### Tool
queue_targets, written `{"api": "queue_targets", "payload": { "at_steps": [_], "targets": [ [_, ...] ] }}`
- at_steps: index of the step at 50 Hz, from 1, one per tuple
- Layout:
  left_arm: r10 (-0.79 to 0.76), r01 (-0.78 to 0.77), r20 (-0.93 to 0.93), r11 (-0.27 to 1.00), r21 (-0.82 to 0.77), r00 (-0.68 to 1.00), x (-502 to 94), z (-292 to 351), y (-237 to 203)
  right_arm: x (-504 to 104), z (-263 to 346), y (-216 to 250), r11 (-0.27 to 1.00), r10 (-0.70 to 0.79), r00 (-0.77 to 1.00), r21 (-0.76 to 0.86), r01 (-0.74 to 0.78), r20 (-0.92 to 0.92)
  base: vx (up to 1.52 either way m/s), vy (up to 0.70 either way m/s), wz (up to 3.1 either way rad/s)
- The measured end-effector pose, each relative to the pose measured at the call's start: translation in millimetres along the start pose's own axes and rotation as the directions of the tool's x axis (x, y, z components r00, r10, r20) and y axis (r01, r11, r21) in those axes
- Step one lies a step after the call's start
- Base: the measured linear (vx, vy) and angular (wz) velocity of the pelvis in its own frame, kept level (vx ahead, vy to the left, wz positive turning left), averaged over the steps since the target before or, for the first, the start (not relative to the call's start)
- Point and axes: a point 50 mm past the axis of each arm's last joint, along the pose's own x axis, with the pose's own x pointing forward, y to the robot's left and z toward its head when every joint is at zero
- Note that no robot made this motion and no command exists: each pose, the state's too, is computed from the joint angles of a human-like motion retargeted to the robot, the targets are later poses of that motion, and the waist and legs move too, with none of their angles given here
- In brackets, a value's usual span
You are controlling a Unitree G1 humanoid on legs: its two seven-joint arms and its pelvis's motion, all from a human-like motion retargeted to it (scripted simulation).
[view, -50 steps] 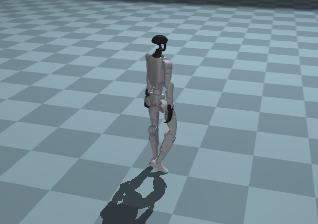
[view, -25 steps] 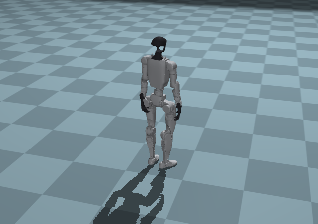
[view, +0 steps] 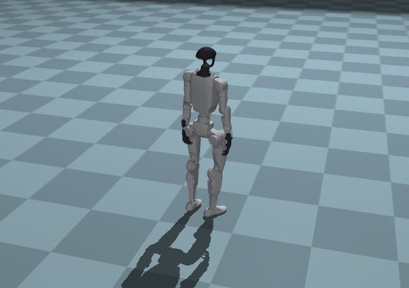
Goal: In place motions
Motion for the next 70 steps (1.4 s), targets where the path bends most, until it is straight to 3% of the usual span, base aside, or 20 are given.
{"api": "queue_targets", "payload": {
  "at_steps": [12,17,24,35,40,46,53,61,70],
  "targets": [
    [-0.007,0.001,-0.067,0.997,-0.078,0.998,1.9,-20.7,0.2,-5.7,37.0,-25.2,0.999,-0.047,0.987,0.016,0.045,0.156,-0.08,0.11,-2.16],
    [0.019,-0.020,-0.041,0.999,-0.040,0.999,-3.5,-5.0,9.8,-7.7,46.8,-30.7,0.996,-0.089,0.975,0.047,0.081,0.203,-0.28,0.03,-1.65],
    [0.099,-0.099,0.004,0.995,0.003,0.995,-11.3,9.7,28.9,-4.1,0.9,-21.6,0.974,-0.083,0.996,0.214,0.077,0.019,0.01,-0.04,-2.18],
    [-0.092,0.103,0.091,0.986,-0.129,0.992,-3.4,12.6,-1.3,-7.6,-47.7,-2.4,0.891,-0.073,0.980,0.429,0.148,-0.187,0.23,-0.14,-1.54],
    [-0.105,0.110,0.080,0.992,-0.067,0.991,-0.9,12.7,-10.6,-6.4,-45.6,5.4,0.902,-0.029,0.981,0.418,0.108,-0.191,0.38,-0.15,-1.46],
    [-0.109,0.102,0.084,0.991,0.091,0.990,-2.9,25.8,-15.0,-2.2,-18.5,-1.4,0.944,-0.095,0.992,0.310,0.117,-0.087,0.38,-0.19,-0.50],
    [-0.024,-0.014,0.170,0.975,0.221,0.985,-10.5,54.4,-11.2,-1.9,4.6,-12.4,0.978,-0.105,0.994,0.183,0.104,-0.003,0.29,-0.12,-0.34],
    [0.004,-0.050,0.213,0.977,0.209,0.977,-10.1,58.2,-14.4,-5.7,17.9,-32.5,0.979,-0.133,0.990,0.161,0.124,0.045,0.22,0.00,-0.79],
    [0.032,-0.047,0.080,0.979,0.197,0.996,-4.0,29.9,-8.3,-6.8,9.0,-37.0,0.952,-0.132,0.991,0.283,0.118,0.030,0.14,0.09,-0.34]
  ]
}}
